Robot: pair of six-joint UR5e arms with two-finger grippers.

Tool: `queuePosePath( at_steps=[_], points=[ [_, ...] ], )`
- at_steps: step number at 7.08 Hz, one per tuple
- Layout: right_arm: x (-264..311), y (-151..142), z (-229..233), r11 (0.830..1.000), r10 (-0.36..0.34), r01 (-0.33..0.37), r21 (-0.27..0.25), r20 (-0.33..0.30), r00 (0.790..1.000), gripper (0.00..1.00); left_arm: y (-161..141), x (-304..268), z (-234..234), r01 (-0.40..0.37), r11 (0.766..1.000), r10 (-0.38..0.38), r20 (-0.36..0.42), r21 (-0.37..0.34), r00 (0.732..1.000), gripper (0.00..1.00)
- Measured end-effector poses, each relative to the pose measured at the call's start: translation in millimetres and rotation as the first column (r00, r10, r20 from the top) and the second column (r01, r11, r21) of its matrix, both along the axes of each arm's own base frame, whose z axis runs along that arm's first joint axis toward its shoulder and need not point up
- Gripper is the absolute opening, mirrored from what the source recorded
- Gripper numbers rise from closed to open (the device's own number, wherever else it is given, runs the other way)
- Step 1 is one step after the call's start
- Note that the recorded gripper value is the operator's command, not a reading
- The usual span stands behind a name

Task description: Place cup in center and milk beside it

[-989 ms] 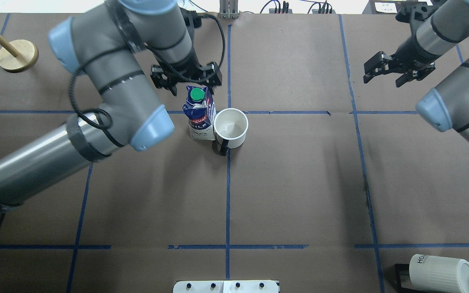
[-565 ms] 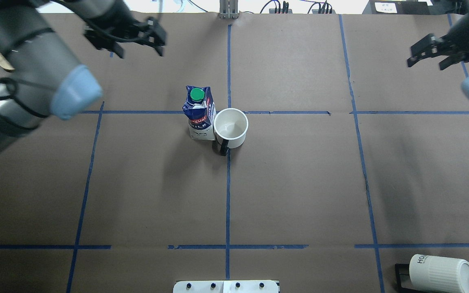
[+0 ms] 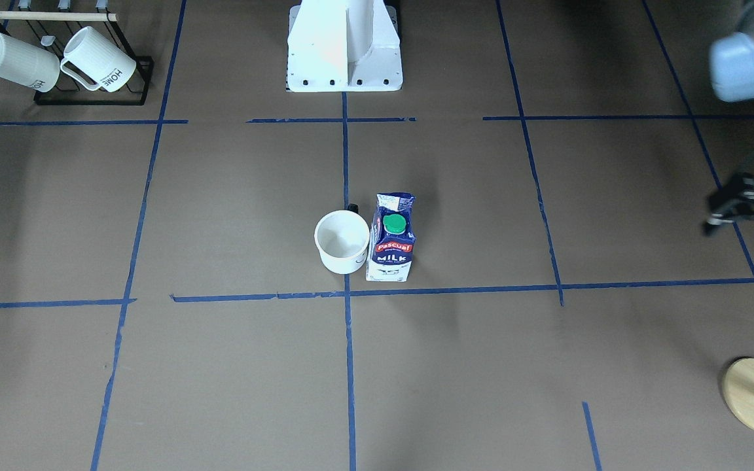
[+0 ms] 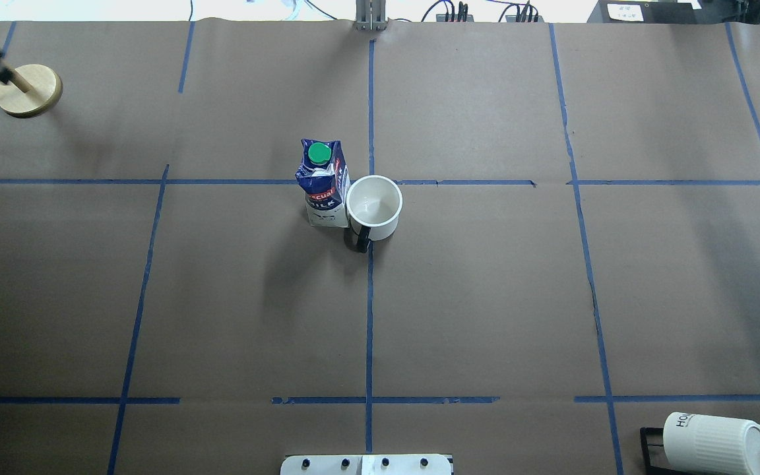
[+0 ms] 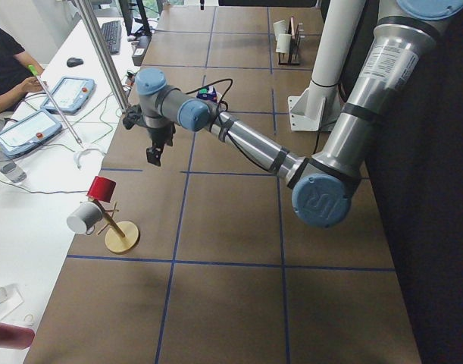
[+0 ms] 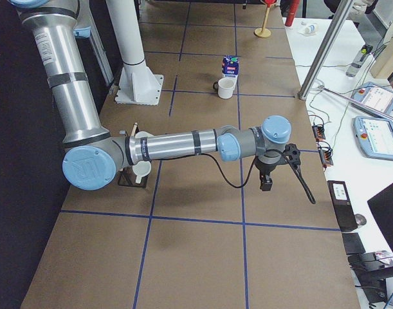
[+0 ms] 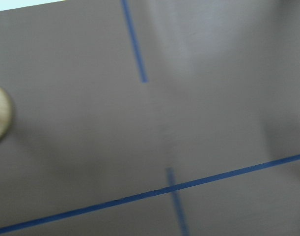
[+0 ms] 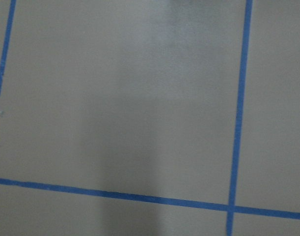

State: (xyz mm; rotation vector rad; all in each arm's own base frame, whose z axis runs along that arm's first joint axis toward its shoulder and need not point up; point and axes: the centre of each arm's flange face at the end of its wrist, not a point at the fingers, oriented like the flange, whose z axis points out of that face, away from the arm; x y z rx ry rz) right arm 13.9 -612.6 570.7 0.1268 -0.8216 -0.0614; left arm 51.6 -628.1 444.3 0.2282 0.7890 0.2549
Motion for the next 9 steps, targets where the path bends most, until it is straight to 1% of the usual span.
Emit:
queuePosePath(
  at_steps=[1,2,3,4,5,6,7,9],
  points=[
    [20.6,2.1,22.8,1.000,-0.028,0.028,0.005,-0.011,1.000,1.00,-5.9,-54.6,60.5,-0.035,0.999,0.035,0.032,0.006,0.999,1.00],
    [34.5,4.1,40.1,0.999,-0.051,0.051,0.003,-0.016,0.999,1.00,-5.2,-96.7,110.5,-0.058,0.998,0.059,0.048,-0.007,0.997,1.00],
    [41.4,6.0,50.1,0.997,-0.073,0.073,0.000,-0.020,0.997,1.00,-1.3,-122.5,150.8,-0.061,0.997,0.063,0.049,-0.048,0.997,1.00],
    [44.9,7.5,55.2,0.996,-0.094,0.094,0.006,-0.026,0.995,1.00,-0.7,-133.6,170.6,-0.057,0.993,0.061,0.044,-0.099,0.997,1.00],
    [45.5,7.1,56.0,0.994,-0.111,0.111,0.015,-0.032,0.993,1.00,-6.5,-138.4,167.9,-0.050,0.987,0.057,0.039,-0.151,0.998,1.00],
    [44.8,5.5,54.3,0.993,-0.119,0.120,0.016,-0.035,0.992,1.00,-11.3,-141.0,161.0,-0.047,0.982,0.054,0.035,-0.182,0.998,1.00],
    [43.9,4.4,52.2,0.992,-0.122,0.122,0.012,-0.036,0.992,1.00,-12.1,-141.7,157.3,-0.046,0.981,0.053,0.032,-0.191,0.998,1.00],
    [42.5,4.1,49.5,0.993,-0.120,0.120,0.010,-0.035,0.992,1.00,7.1,-138.0,153.1,-0.053,0.985,0.060,0.034,-0.167,0.998,1.00]
  ],
)
